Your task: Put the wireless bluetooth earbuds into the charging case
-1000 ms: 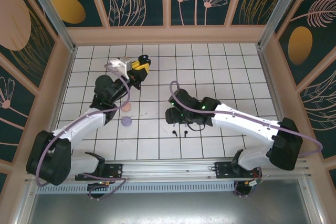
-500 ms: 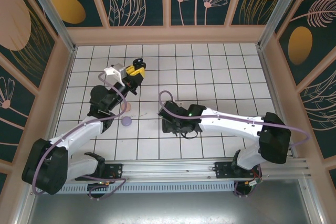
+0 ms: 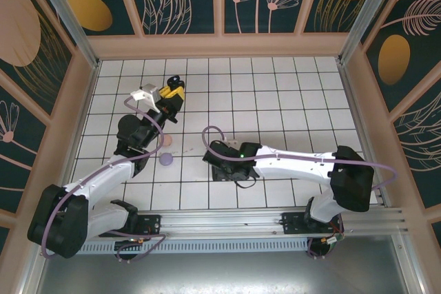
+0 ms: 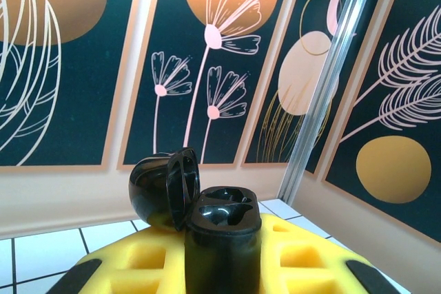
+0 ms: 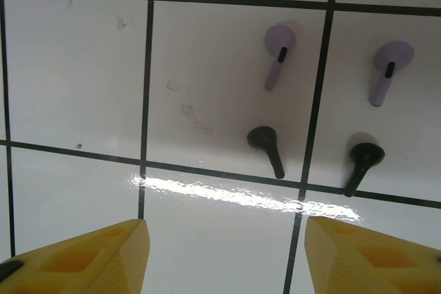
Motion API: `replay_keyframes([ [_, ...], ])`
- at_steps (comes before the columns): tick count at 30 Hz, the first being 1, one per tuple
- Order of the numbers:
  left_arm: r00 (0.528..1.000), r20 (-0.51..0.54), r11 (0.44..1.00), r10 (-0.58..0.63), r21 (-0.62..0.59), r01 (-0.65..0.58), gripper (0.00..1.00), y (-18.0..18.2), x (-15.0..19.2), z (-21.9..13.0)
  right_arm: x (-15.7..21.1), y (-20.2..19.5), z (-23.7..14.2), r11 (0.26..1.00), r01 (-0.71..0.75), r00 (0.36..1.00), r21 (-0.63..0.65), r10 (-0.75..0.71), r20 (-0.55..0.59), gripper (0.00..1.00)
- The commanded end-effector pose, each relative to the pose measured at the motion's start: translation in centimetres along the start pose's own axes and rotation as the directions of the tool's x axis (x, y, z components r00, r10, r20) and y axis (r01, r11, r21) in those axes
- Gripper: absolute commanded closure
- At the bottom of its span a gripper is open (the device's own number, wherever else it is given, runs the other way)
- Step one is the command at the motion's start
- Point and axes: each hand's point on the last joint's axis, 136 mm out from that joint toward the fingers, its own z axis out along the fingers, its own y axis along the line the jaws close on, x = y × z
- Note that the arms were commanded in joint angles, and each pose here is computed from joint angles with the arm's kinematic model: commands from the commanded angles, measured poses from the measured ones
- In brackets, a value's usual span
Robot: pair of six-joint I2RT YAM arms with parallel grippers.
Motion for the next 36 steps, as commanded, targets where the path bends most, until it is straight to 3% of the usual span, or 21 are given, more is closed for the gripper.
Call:
replay_keyframes([
  [1,0.999,0.054,0.998,-0.003,0.058,0.0,1.0,-1.4,-1.7,-0.2,-0.1,-0.4,-0.3,0.999,-0.009,1.0,0.044,0.009,0.005,0.38],
  [15,0.999,0.038,0.999,0.007,0.031,-0.008,1.0,-1.1,-1.6,-0.5,0.5,0.1,1.2,0.998,0.044,0.999,0.042,-0.043,-0.027,0.39],
  [36,1.0,-0.002,0.996,-0.017,0.088,0.017,1.0,-1.7,-0.3,-0.2,-1.1,-0.9,4.1,0.998,0.052,0.998,0.038,-0.05,-0.046,0.49],
])
